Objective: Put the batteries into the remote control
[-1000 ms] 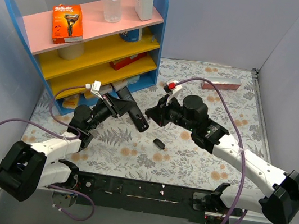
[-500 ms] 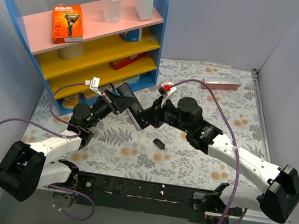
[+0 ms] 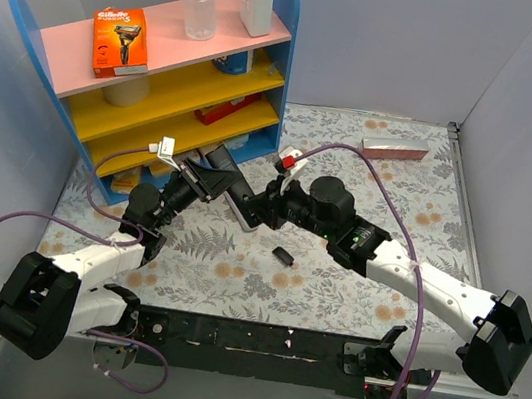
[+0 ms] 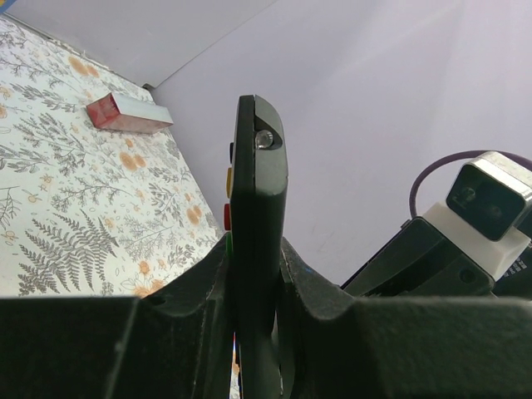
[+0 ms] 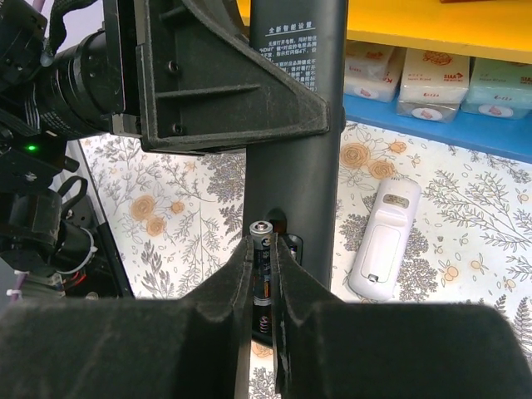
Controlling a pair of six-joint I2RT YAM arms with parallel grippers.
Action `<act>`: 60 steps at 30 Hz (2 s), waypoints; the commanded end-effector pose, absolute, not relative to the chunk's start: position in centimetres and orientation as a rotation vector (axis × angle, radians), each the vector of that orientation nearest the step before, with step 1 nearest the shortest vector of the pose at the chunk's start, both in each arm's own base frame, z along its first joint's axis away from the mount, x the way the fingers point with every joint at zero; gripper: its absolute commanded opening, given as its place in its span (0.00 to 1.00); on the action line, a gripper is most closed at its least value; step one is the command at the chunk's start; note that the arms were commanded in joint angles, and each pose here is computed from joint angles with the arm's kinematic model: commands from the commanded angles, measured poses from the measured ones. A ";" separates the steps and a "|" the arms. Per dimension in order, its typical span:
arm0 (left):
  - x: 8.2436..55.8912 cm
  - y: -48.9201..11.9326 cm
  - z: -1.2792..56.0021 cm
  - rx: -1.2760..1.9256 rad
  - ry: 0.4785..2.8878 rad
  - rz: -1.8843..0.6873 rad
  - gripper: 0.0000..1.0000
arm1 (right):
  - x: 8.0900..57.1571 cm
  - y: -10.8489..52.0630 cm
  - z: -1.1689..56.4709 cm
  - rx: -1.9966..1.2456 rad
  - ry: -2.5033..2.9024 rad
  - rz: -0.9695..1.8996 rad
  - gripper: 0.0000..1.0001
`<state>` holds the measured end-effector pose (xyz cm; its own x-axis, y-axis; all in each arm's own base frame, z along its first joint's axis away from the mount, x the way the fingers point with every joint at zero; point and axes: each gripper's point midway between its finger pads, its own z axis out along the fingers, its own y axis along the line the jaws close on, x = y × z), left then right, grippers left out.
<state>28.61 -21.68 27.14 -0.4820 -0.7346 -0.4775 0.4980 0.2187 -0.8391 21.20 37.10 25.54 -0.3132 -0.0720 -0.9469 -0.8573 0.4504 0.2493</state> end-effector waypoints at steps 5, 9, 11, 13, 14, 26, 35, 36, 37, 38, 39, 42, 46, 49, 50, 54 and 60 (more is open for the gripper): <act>28.4 -21.0 29.2 -0.277 1.371 -1.521 0.00 | 21.1 37.3 24.6 -0.837 1.720 0.938 0.19; 28.4 -20.9 29.0 -0.290 1.374 -1.524 0.00 | 21.1 37.2 24.3 -0.843 1.732 0.920 0.25; 28.5 -20.9 28.9 -0.296 1.379 -1.523 0.00 | 21.1 37.1 24.2 -0.844 1.734 0.915 0.26; 28.5 -20.9 28.7 -0.301 1.389 -1.521 0.00 | 21.0 37.1 24.3 -0.843 1.731 0.913 0.27; 28.5 -21.0 28.6 -0.301 1.392 -1.522 0.00 | 21.0 37.2 24.4 -0.844 1.728 0.912 0.28; 28.6 -20.9 26.9 -0.381 1.455 -1.539 0.00 | 21.4 37.0 24.9 -0.795 1.709 0.899 0.10; 27.5 -21.6 24.2 -0.498 1.544 -1.625 0.00 | 21.4 37.6 27.2 -0.773 1.617 0.949 0.04; 27.4 -21.7 24.2 -0.500 1.546 -1.631 0.00 | 21.6 37.8 27.8 -0.765 1.583 0.953 0.04; 27.4 -21.7 24.1 -0.504 1.550 -1.631 0.00 | 21.6 37.8 28.2 -0.763 1.563 0.959 0.04; 27.3 -21.7 24.5 -0.501 1.541 -1.636 0.00 | 21.6 37.9 28.3 -0.763 1.550 0.960 0.04; 27.4 -21.6 24.5 -0.509 1.541 -1.633 0.00 | 21.7 38.0 28.6 -0.761 1.539 0.961 0.04; 27.5 -21.4 24.9 -0.539 1.528 -1.636 0.00 | 21.5 38.2 27.9 -0.781 1.535 0.970 0.04; 27.9 -21.0 25.5 -0.587 1.510 -1.638 0.00 | 20.6 38.4 27.4 -0.799 1.518 1.027 0.04; 28.1 -20.8 25.9 -0.627 1.496 -1.649 0.00 | 20.3 38.2 26.6 -0.802 1.533 1.035 0.04; 28.2 -20.6 26.0 -0.640 1.488 -1.648 0.00 | 20.2 38.2 26.7 -0.797 1.526 1.042 0.05; 28.6 -20.2 25.9 -0.701 1.482 -1.642 0.00 | 19.8 38.0 26.8 -0.796 1.515 1.064 0.05; 28.7 -20.0 26.6 -0.762 1.443 -1.689 0.00 | 19.6 37.9 26.5 -0.787 1.486 1.073 0.06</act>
<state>28.52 -20.35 22.84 -0.5264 -0.8205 -0.2230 0.2029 0.1335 -0.9701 19.90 37.92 23.62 -0.2527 -0.0250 -0.9672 -0.8878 0.4035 0.2215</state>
